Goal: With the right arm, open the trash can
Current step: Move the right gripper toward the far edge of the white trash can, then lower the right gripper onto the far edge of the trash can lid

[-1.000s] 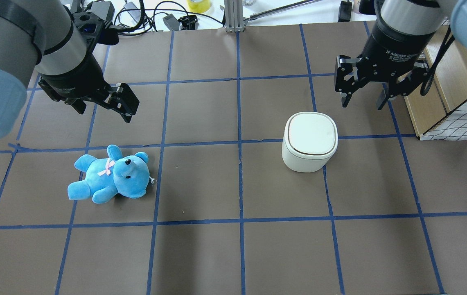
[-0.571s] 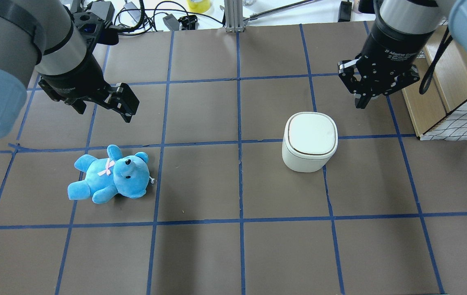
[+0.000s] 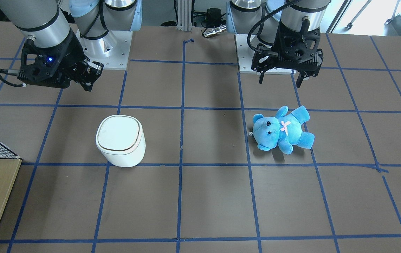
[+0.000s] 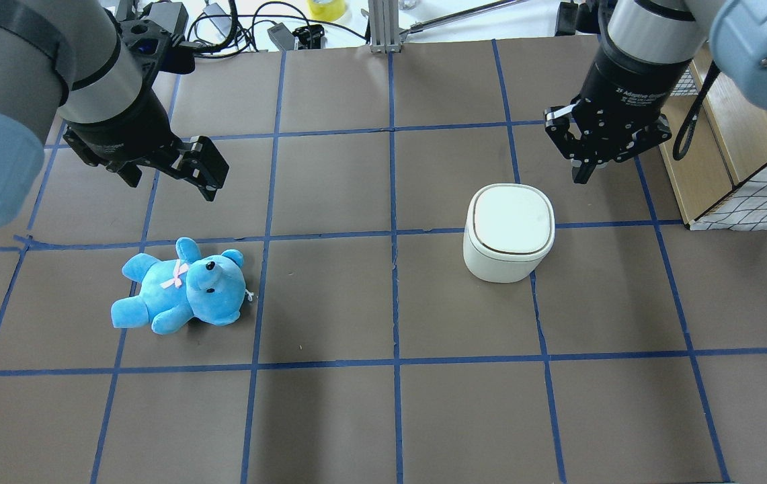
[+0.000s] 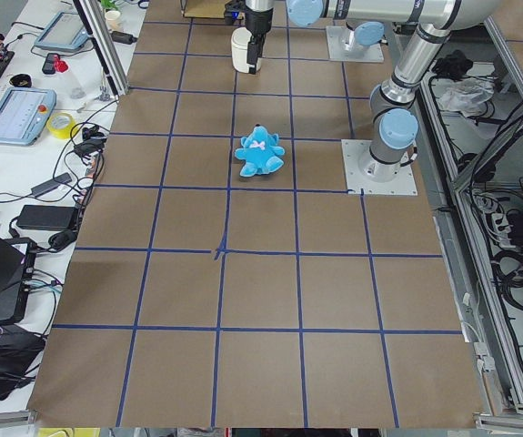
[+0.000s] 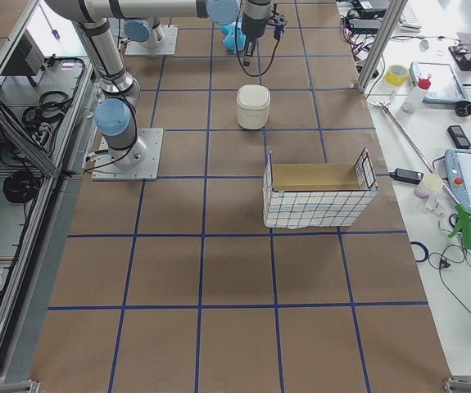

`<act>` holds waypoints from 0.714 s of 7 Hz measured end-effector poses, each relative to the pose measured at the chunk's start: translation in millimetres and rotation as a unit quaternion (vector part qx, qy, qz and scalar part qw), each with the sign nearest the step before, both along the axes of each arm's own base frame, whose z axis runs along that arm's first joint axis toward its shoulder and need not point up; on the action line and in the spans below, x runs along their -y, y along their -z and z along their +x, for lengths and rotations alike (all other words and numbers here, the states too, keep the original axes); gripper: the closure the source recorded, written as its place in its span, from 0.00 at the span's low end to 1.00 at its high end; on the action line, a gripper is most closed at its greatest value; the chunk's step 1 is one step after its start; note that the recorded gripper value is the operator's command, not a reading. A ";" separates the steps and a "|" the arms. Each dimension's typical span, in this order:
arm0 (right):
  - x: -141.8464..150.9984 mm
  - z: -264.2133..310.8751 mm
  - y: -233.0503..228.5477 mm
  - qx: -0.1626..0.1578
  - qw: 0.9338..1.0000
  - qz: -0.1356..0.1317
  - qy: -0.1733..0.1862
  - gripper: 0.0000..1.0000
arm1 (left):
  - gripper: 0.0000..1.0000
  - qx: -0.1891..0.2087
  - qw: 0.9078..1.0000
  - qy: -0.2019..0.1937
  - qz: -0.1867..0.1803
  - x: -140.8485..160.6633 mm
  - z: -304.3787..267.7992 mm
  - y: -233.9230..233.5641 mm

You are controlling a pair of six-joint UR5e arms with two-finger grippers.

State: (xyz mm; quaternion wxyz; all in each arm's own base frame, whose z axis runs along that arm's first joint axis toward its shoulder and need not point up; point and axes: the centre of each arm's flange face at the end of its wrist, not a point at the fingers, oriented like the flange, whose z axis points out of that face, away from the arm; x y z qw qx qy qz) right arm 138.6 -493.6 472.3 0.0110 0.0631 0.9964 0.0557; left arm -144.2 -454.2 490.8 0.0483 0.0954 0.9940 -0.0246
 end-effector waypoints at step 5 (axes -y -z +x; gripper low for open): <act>27.0 0.8 93.6 0.001 1.000 -0.021 -0.007 1.00 | 0.00 0.000 1.000 0.000 0.000 0.0 0.0 0.0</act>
